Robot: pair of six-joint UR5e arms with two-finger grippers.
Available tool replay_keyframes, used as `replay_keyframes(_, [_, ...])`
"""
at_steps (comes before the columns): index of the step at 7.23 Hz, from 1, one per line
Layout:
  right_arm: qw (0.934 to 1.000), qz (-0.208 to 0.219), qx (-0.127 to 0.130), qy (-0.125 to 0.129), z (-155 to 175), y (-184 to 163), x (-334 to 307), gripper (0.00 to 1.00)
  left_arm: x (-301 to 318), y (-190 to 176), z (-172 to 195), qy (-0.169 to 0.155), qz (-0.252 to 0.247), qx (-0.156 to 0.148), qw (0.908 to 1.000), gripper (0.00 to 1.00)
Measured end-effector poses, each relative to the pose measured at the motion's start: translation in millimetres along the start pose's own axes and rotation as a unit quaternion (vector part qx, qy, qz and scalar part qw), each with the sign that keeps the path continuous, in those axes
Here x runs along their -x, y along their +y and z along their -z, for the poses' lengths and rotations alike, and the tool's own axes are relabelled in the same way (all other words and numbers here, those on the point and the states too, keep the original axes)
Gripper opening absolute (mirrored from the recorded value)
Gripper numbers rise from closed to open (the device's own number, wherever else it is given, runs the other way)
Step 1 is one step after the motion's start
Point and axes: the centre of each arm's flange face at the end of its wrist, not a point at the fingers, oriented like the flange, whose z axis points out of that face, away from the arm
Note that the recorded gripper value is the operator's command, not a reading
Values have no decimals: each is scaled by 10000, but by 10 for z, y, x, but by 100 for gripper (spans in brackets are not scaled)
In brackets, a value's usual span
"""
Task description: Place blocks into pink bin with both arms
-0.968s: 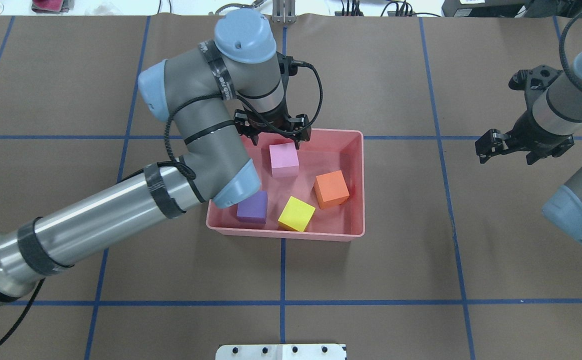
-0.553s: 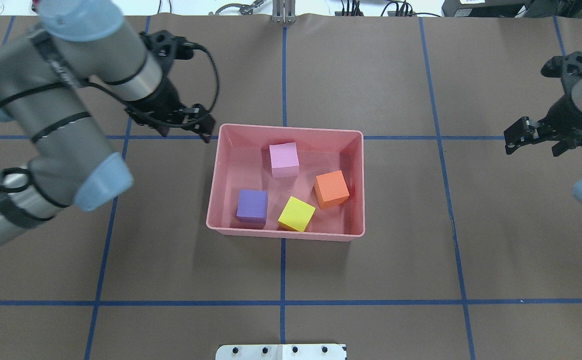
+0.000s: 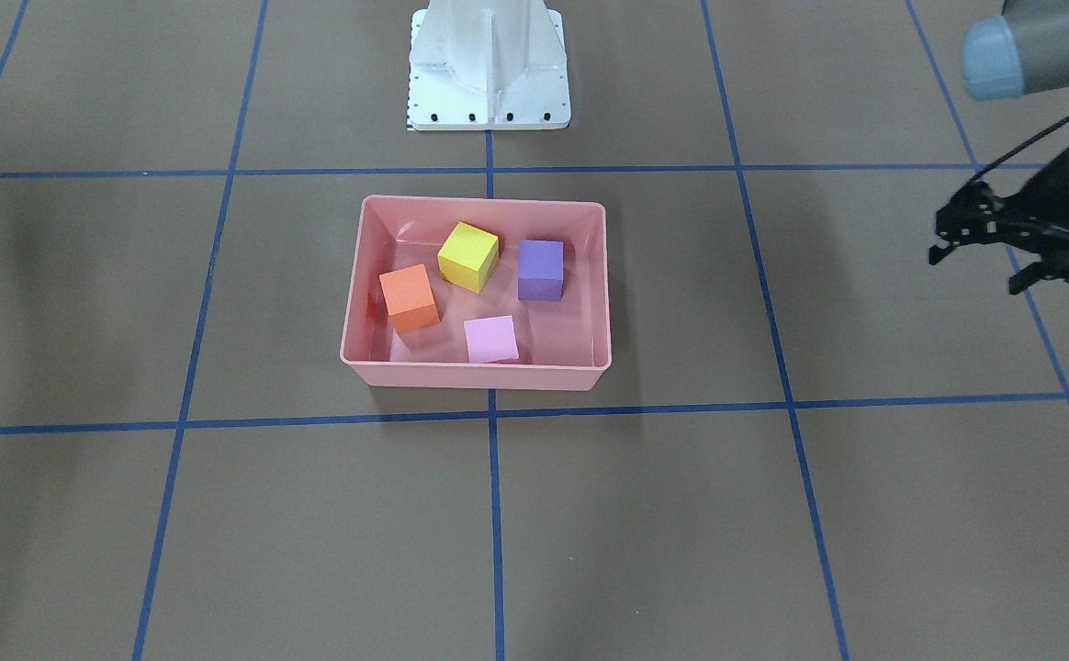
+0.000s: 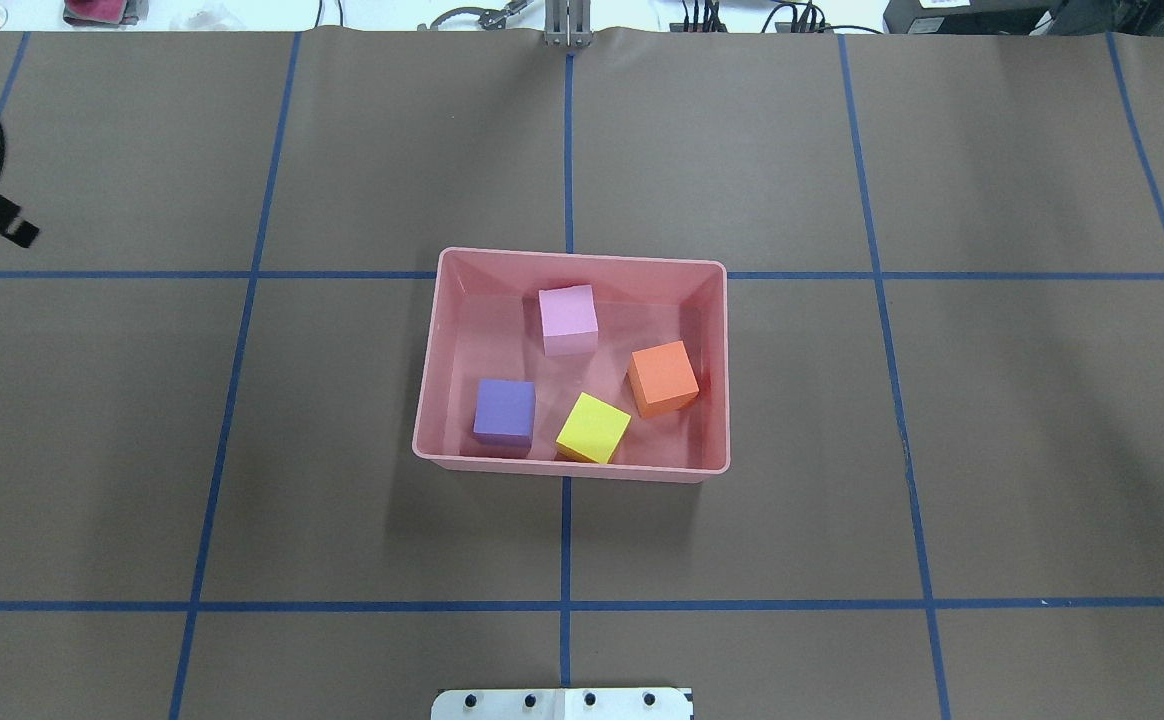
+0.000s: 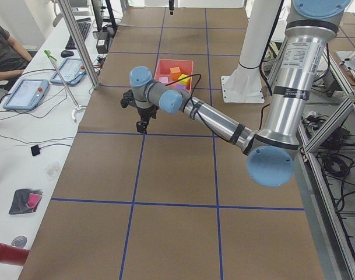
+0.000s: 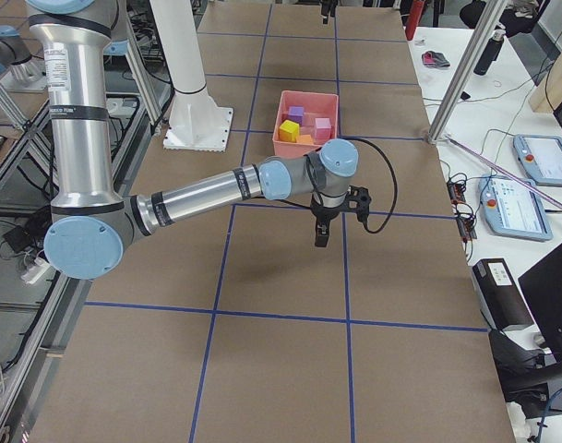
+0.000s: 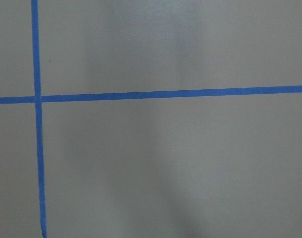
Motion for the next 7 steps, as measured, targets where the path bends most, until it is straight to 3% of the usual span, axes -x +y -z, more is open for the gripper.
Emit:
replay_keyframes(3, [10000,-11,-6,20,9,13,-297,99,1365,749,14,-269,621,179,9975,99])
replay_keyframes(7, [10000,-38,-32,75,21,-20,-378,99,1649,1200,97,-385,1685,135,9849,99])
